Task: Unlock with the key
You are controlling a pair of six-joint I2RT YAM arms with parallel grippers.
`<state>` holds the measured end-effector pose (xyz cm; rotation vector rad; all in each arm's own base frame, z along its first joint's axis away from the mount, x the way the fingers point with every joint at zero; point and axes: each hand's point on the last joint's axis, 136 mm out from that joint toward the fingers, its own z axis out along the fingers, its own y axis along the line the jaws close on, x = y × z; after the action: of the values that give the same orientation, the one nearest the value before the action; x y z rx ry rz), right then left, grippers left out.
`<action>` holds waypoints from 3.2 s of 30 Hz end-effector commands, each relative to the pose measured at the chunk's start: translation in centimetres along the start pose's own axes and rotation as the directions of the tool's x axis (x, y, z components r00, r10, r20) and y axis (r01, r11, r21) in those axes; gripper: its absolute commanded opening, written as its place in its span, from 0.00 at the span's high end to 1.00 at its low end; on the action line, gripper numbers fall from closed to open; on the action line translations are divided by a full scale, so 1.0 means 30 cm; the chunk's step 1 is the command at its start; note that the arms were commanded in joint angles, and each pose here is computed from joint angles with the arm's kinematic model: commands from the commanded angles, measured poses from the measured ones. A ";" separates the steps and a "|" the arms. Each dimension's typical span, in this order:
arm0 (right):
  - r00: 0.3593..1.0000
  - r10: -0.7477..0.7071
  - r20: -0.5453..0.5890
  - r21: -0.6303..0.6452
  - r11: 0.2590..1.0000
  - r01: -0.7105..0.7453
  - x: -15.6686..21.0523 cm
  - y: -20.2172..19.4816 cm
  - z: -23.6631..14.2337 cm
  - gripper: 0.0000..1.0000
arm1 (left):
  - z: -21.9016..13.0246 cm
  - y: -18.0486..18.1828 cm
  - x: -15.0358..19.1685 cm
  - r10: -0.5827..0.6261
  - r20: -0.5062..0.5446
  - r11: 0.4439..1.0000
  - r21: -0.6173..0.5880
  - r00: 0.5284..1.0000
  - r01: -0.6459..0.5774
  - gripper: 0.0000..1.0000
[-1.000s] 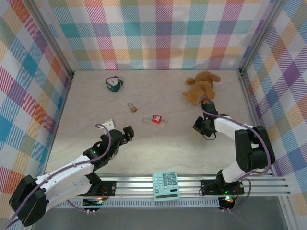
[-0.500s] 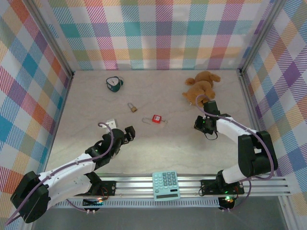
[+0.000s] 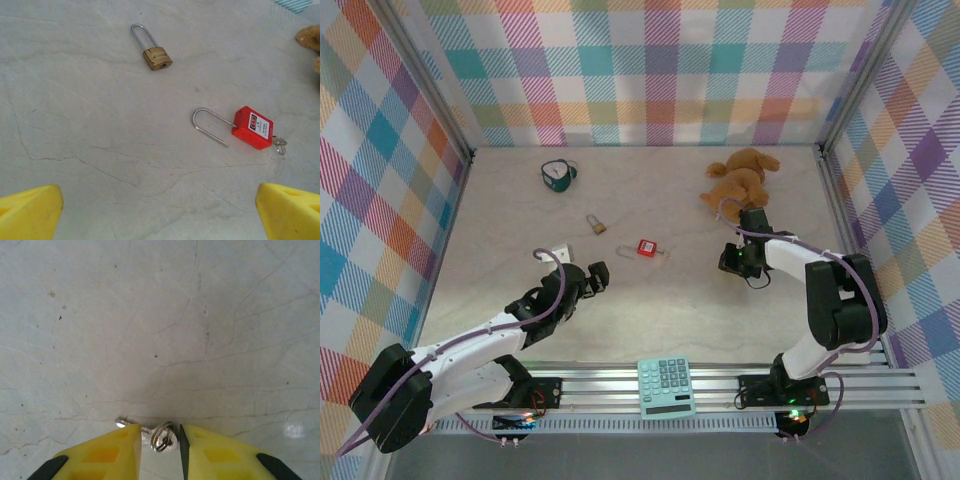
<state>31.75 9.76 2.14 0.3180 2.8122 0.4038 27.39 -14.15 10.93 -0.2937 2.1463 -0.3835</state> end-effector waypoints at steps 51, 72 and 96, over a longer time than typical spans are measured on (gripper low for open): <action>0.999 0.016 -0.041 0.145 0.989 -0.010 -0.014 -0.035 -0.039 0.91 | -0.014 -0.018 -0.038 -0.015 0.034 0.999 0.036 0.999 0.014 0.03; 0.965 -0.238 0.106 -0.055 0.968 0.245 0.013 0.347 -0.352 0.94 | 0.048 -0.094 -0.022 0.195 -0.030 0.980 0.054 0.980 -0.193 0.25; 0.917 -0.337 0.212 -0.407 0.823 0.396 0.187 0.732 -0.692 0.94 | -0.197 -0.640 -0.004 0.381 0.659 0.437 0.489 0.648 -0.755 0.40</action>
<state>24.78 25.71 24.38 -0.2796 2.5139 0.7750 24.70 -29.52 17.33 0.7968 1.5124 -0.5785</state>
